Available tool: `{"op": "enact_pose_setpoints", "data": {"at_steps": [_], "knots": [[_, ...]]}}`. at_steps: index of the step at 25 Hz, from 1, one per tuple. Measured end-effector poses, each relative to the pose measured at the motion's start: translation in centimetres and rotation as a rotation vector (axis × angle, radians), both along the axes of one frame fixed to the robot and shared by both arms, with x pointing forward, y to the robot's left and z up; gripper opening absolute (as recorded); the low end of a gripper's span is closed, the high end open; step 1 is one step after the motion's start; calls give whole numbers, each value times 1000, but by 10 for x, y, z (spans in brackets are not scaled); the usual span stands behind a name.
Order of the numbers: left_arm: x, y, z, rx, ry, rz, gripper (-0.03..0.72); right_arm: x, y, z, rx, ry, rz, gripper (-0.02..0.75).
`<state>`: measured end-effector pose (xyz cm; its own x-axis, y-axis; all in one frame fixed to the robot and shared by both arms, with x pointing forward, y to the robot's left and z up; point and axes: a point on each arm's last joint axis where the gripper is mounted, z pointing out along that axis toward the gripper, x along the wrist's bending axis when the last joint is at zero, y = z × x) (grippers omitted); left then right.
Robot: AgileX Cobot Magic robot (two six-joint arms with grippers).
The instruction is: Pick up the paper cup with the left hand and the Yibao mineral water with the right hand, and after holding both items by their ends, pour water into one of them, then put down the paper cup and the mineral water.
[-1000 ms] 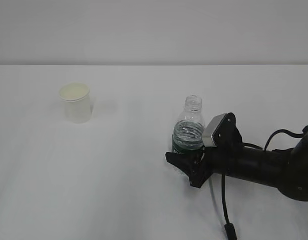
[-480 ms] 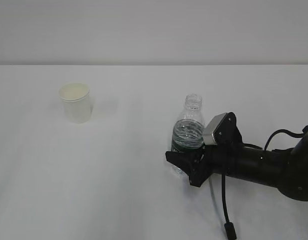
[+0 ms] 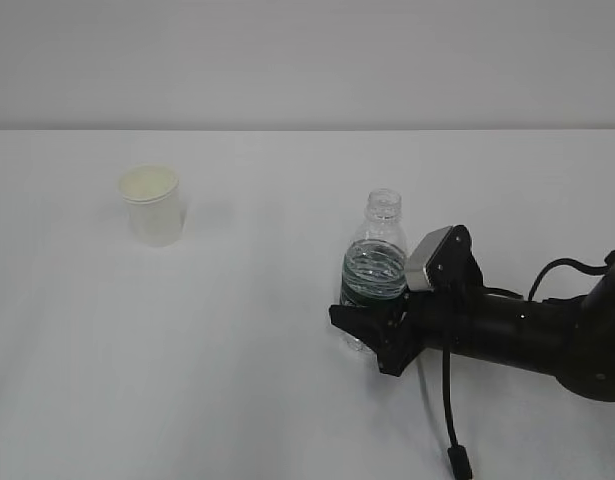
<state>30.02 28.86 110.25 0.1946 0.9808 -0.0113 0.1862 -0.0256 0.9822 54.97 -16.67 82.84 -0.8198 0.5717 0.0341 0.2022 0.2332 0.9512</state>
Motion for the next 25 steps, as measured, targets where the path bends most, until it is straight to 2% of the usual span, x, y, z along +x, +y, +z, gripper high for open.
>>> {"op": "enact_pose_setpoints", "data": {"at_steps": [5,14,25], "knots": [[0,0,0,0,0,0,519,0,0,5,-14,-6,9,447],[0,0,0,0,0,0,519,2,1,33,-33,-67,24,446],[0,0,0,0,0,0,519,-3,2,55,-40,-64,74,445]]}}
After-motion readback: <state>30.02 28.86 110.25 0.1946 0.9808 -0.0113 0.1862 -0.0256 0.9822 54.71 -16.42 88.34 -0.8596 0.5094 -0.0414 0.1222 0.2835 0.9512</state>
